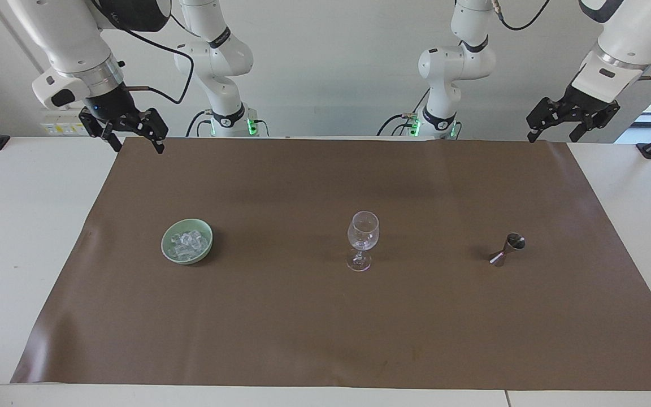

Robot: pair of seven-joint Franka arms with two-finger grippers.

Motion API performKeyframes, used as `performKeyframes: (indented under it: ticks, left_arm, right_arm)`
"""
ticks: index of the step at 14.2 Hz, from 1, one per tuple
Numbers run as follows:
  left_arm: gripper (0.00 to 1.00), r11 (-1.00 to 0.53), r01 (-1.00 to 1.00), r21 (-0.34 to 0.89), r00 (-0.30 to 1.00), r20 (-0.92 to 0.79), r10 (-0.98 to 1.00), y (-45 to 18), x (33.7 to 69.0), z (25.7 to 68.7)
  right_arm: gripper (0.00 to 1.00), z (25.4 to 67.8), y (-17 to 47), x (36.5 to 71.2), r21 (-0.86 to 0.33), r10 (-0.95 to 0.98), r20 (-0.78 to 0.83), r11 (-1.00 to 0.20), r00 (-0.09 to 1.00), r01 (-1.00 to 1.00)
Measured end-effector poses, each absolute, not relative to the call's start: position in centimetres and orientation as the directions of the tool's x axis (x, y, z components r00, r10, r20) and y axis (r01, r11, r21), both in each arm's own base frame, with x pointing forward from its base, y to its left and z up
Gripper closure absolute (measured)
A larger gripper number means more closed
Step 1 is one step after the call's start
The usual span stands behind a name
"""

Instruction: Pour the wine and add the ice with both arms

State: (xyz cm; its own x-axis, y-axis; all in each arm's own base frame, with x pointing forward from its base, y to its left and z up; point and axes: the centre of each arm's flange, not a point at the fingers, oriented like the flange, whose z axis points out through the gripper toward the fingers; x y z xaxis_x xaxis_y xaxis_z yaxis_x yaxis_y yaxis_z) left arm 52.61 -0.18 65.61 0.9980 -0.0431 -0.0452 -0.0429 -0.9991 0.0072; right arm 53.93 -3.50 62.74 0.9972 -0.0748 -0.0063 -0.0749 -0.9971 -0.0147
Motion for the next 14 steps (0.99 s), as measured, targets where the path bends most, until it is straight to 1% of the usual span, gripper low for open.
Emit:
performKeyframes:
  ticks: [14]
  left_arm:
    - [0.0, -0.999, -0.047, 0.007, 0.998, -0.052, -0.047, -0.38, 52.53, 65.55]
  right_arm:
    - [0.0, 62.74, -3.5, 53.93, -0.015, -0.075, -0.006, -0.997, 0.997, -0.075]
